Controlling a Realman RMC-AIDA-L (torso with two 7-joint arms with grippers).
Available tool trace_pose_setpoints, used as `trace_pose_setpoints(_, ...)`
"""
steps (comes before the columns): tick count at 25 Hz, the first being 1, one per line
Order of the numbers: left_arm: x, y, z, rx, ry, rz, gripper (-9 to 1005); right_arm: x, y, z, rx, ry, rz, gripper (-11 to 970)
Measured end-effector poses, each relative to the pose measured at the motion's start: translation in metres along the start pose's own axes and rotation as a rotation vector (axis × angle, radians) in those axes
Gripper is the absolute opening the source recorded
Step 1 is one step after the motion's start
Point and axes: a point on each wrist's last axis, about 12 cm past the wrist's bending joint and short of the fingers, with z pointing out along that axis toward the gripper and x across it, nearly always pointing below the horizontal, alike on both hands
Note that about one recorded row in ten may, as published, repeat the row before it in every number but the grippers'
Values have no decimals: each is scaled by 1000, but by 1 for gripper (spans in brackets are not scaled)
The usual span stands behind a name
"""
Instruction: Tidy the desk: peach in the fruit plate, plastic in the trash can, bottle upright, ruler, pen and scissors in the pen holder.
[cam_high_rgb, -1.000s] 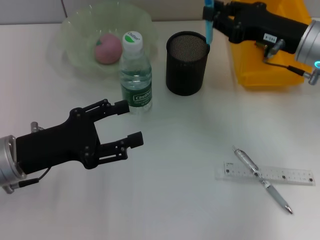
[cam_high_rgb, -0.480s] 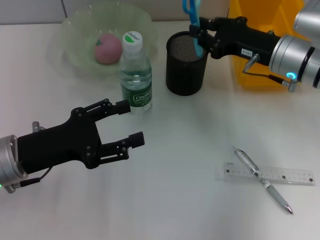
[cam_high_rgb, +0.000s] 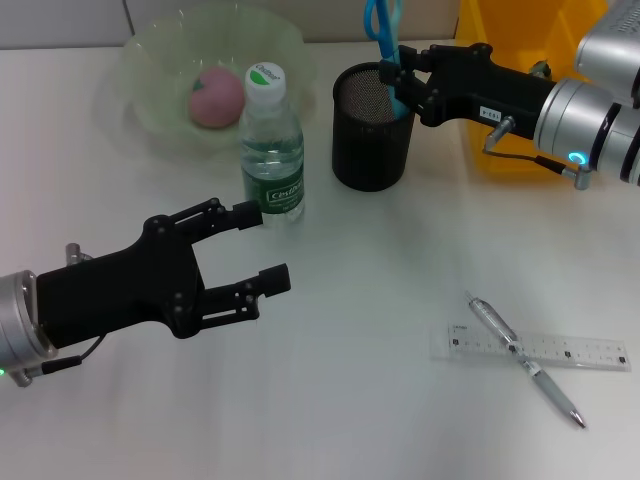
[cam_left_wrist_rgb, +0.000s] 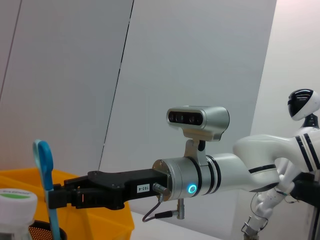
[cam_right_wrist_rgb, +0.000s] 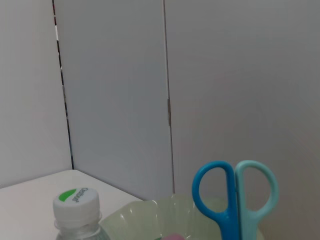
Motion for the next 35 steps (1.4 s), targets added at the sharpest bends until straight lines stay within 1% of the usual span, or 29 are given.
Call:
trace_pose_setpoints(14,1,-1,1,5,-5,-3,811,5,1,-2,2,7,13,372)
trace_pose_setpoints(20,1,-1,0,5,-5,-4,811,2,1,-10,-4,-36,21,381)
trace_pose_setpoints(26,2,-2,-1,2,-5,-7,811,-3,4,-30,-41,-124,27,400)
trace_pose_setpoints(30,2,-2,-2,1,-5,-6,811,-5,10,-51,-85,-219,51,412)
trace_pose_setpoints(35,2,-2,-1,5,-6,-4,811,2,18,-74,-125,-266,82,428)
